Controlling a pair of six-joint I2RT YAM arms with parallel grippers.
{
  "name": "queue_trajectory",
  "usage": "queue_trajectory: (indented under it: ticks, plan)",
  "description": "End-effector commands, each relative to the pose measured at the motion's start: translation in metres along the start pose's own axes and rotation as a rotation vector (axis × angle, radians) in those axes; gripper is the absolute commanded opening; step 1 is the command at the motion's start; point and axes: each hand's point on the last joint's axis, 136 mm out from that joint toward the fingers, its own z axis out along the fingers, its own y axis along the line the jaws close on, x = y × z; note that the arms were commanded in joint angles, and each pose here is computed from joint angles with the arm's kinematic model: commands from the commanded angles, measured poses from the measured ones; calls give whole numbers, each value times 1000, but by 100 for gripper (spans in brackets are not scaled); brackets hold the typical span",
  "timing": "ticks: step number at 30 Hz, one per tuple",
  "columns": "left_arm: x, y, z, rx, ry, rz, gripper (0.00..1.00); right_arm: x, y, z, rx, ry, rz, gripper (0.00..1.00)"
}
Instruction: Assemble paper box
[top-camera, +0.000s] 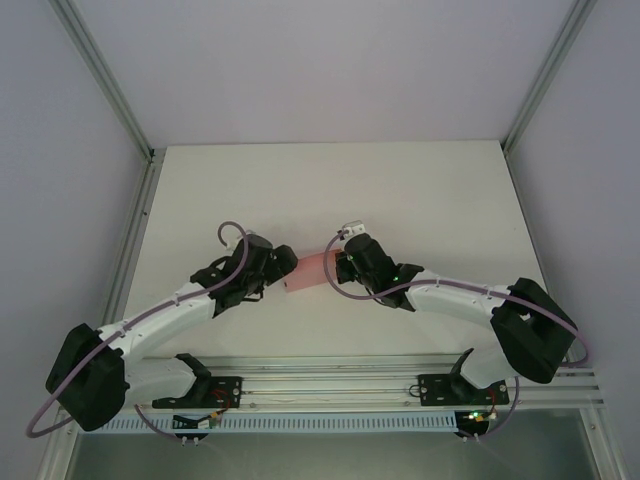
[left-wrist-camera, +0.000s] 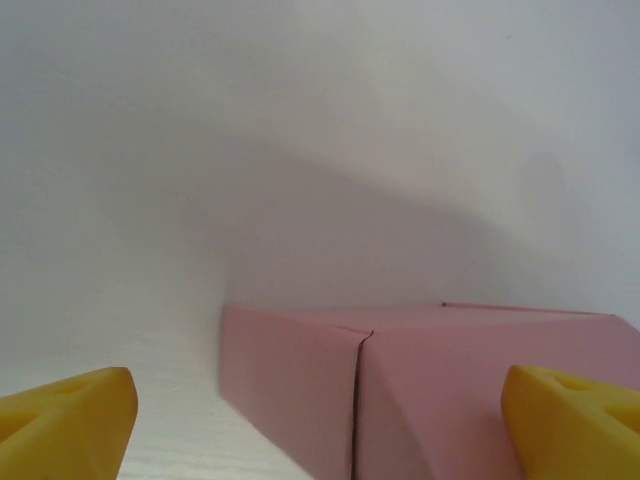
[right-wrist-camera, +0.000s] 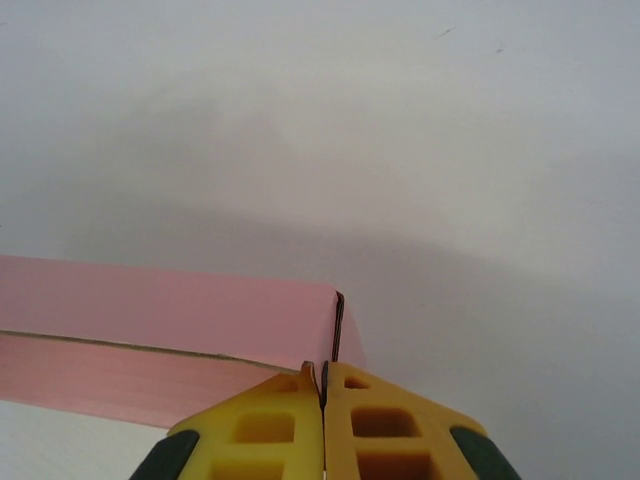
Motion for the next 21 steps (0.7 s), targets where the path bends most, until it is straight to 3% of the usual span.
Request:
queue_trajectory:
  ticks: [1, 8, 15, 19, 21]
  plan:
    - [8, -6, 7, 109, 16, -77, 87, 36, 1, 3, 4, 133, -8, 6]
    - [18, 12, 16, 85, 16, -70, 66, 46, 8, -2, -17, 172, 1, 14]
    - [26, 23, 24, 44, 39, -41, 58, 26, 17, -26, -76, 157, 35, 46]
    - [28, 25, 25, 43, 42, -37, 56, 6, 18, -39, -75, 127, 64, 81]
    - [28, 25, 26, 47, 42, -33, 56, -3, 18, -44, -66, 114, 72, 89]
